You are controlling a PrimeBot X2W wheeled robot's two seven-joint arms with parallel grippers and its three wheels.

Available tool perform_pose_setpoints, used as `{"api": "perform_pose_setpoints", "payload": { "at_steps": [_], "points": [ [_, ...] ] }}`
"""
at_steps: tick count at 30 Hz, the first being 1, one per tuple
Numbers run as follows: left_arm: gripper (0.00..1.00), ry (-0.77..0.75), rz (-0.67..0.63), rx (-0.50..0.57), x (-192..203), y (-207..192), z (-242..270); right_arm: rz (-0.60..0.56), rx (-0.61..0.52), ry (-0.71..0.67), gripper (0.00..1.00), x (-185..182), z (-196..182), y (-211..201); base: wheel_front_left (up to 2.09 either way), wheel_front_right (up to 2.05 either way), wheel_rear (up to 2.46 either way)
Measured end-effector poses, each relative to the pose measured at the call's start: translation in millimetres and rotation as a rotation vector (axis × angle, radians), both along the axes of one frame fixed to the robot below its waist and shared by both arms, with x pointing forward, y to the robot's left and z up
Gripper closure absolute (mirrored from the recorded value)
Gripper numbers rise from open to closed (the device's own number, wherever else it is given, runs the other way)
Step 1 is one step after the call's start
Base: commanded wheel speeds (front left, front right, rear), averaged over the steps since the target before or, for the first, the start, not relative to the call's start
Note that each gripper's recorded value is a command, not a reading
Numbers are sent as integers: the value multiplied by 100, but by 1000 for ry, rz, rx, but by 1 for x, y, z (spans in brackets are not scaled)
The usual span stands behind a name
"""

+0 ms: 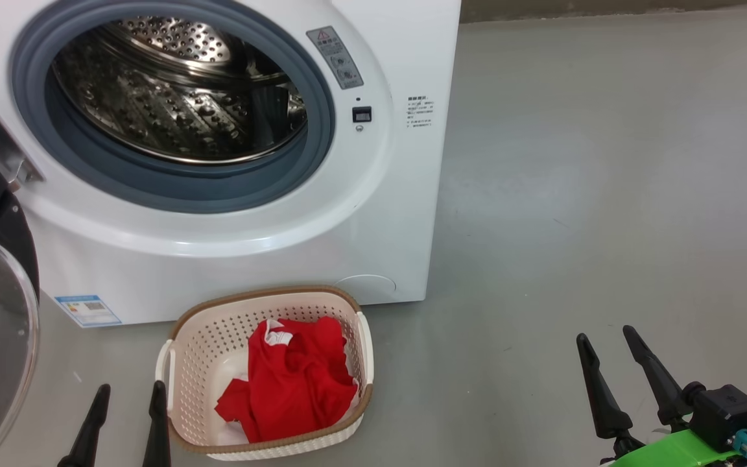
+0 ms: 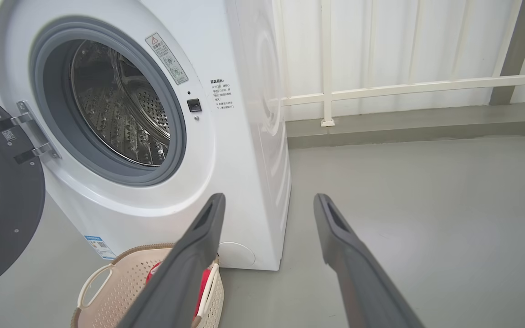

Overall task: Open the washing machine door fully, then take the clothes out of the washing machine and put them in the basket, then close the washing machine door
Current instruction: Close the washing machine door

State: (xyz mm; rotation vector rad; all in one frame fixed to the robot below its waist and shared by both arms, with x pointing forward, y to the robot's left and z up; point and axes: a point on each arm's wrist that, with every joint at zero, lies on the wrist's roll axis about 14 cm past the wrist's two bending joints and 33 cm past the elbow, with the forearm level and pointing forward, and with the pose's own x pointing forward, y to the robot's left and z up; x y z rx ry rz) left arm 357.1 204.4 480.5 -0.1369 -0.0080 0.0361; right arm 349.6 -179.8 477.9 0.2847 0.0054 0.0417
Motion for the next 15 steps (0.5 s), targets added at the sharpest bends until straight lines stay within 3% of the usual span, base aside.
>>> {"api": "perform_pose_setpoints", "payload": {
  "at_steps": [15],
  "points": [
    [0,-2,6,0,-2,2,1,8,1,-2,0,1,1,3,-4,4,0]
  ]
}}
